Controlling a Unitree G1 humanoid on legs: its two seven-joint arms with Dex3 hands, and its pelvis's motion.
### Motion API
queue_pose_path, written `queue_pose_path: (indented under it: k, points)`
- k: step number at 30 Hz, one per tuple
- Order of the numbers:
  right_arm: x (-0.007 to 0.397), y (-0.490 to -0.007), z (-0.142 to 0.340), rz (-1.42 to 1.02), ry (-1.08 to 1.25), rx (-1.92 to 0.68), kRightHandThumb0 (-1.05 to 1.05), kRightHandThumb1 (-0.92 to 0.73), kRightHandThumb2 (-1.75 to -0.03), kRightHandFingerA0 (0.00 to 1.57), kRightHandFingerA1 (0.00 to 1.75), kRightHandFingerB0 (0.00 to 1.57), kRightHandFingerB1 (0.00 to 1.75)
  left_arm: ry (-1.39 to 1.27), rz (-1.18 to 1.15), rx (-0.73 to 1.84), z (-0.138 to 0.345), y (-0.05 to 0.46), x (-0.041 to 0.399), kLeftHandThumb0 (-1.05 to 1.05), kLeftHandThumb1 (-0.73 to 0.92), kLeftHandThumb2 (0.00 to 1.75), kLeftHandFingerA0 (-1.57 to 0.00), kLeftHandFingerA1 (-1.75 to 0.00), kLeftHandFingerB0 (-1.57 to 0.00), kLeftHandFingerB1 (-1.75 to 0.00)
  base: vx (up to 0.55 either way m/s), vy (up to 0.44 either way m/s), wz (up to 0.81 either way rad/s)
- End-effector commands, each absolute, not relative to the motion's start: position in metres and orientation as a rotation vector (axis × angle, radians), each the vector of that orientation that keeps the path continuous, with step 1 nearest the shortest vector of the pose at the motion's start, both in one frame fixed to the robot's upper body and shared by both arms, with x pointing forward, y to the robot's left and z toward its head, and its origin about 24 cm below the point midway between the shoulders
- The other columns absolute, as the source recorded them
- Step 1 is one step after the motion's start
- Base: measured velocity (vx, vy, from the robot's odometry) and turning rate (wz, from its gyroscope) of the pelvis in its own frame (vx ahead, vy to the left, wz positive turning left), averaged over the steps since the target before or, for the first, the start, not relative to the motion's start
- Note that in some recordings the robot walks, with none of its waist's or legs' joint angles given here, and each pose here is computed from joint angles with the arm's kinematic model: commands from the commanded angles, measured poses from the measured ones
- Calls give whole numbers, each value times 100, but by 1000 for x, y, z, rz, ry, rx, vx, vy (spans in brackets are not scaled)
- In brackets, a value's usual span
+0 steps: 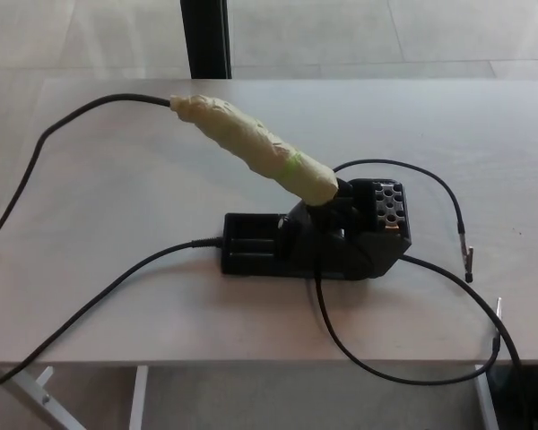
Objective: Use the left hand of the robot to grab the soldering gun kept on the middle of the table and pull it out of its base and keep it on the left side of the base
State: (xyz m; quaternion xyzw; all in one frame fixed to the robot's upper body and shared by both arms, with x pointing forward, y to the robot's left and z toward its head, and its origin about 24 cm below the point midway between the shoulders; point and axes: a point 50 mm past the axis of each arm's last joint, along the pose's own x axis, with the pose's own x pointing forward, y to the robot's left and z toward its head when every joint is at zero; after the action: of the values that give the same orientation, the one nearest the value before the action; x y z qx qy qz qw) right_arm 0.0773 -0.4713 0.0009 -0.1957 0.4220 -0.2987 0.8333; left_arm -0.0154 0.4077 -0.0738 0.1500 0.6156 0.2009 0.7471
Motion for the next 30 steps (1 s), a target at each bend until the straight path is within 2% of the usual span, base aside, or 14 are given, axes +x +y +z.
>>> queue_pose_path:
  k: [1,2,3,4,6,15,16,17,18,20,21,27,28,30]
  points:
    - [80,-474,7,-612,843,-381,-53,-50,-88,55,69,32,49,1315,434,272,-69,411,-15,-57,72,62,-75,-58,-64,-53,0,0,0]
    - [80,-474,7,-611,847,-382,-51,-51,-88,53,67,32,49,1090,506,206,-59,418,21,-58,53,96,-24,-67,-39,-64,0,0,0]
    - [80,-474,7,-611,850,-385,-51,-50,-87,56,68,34,50,741,628,108,-32,430,76,-56,67,58,-16,-77,-36,-51,0,0,0]
    - [80,-474,7,-607,846,-383,-49,-64,-60,58,61,41,34,686,649,145,-23,431,97,-59,70,61,-21,-69,-33,-47,0,0,9]
    - [79,-474,6,-610,848,-377,-51,-49,-87,56,68,34,50,452,535,249,28,418,145,-68,72,60,-8,-77,-19,-55,0,0,8]
    - [78,-474,7,-618,840,-370,-49,-63,-60,59,62,42,34,-86,263,464,181,347,253,-37,54,109,-3,-55,0,-51,0,0,0]
    - [78,-474,6,-614,842,-375,-51,-50,-87,55,68,33,50,-151,241,459,202,333,268,-35,59,111,-3,-55,0,-50,0,0,0]
    - [78,-474,6,-612,842,-376,-48,-63,-60,59,61,41,34,-192,213,473,217,324,278,-34,61,111,-2,-53,0,-50,0,0,0]
    - [78,-474,6,-619,844,-366,-52,-49,-87,56,68,33,49,-252,175,516,241,309,298,-36,54,107,-2,-52,0,-49,0,0,0]
    - [75,-476,7,-632,848,-364,-48,-63,-59,59,59,42,34,-288,150,537,255,292,313,-36,51,106,-2,-52,0,-49,0,0,3]
    - [75,-476,8,-632,847,-364,-52,-49,-87,54,68,33,49,-311,135,540,259,281,317,-63,74,62,-6,-45,-18,-35,0,0,0]
    - [76,-478,10,-635,847,-364,-52,-49,-87,54,68,34,50,-433,-33,649,273,201,340,-68,57,91,-10,-57,-17,-49,0,0,0]
    - [76,-478,11,-638,845,-364,-48,-62,-59,60,62,43,34,-471,-50,721,273,194,341,-63,75,62,-16,-58,-25,-40,0,0,0]
    - [74,-479,11,-635,850,-373,-52,-49,-87,55,68,34,50,-589,-105,919,271,177,341,-57,73,61,-21,-61,-27,-45,0,0,0]
